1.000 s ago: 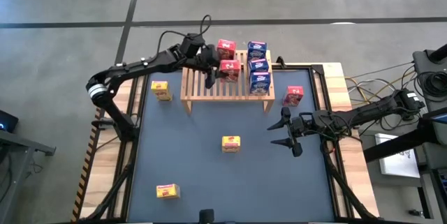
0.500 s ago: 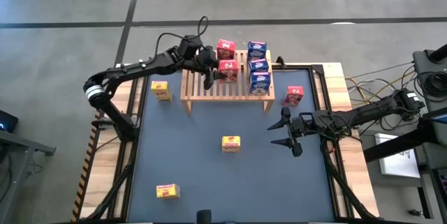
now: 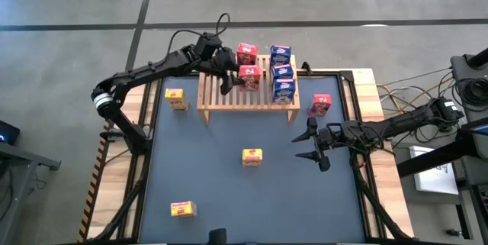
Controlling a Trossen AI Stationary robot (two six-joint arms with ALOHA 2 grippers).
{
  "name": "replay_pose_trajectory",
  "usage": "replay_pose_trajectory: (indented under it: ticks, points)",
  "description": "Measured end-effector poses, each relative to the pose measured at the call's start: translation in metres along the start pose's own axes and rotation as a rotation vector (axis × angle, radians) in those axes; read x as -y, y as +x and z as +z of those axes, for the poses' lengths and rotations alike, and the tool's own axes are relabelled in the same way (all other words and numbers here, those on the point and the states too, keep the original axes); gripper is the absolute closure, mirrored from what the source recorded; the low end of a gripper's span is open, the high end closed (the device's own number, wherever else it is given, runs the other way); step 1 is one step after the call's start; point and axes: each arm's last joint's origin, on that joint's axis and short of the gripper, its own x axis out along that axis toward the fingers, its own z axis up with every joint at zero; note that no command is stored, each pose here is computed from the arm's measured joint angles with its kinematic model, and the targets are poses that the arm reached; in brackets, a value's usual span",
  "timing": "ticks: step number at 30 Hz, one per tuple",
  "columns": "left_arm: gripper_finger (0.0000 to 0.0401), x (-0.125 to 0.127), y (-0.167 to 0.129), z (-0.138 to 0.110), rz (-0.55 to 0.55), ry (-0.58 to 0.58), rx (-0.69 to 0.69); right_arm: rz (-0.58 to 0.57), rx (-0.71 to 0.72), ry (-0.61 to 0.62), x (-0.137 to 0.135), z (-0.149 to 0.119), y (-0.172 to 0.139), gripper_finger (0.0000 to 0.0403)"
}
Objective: Stack cereal on shelf
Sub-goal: Put the bottom red cereal box on the shelf aligned with the other red cereal box, then put the red cereal box on the shelf aligned with the other red cereal box
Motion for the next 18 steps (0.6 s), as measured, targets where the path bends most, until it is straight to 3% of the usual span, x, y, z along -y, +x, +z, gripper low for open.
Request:
replay_pose_trajectory:
  ticks: [10, 18]
  points:
    - [0.0164, 0.011, -0.037, 0.013, 0.096, -0.008, -0.08, 0.0, 0.0, 0.002, 0.0, 0.0, 0.0, 0.0168]
    - [0.0178, 0.05, -0.095, 0.015, 0.145, -0.021, -0.023, 0.001, 0.004, -0.016, 0.0, 0.0, 0.0, 0.0168]
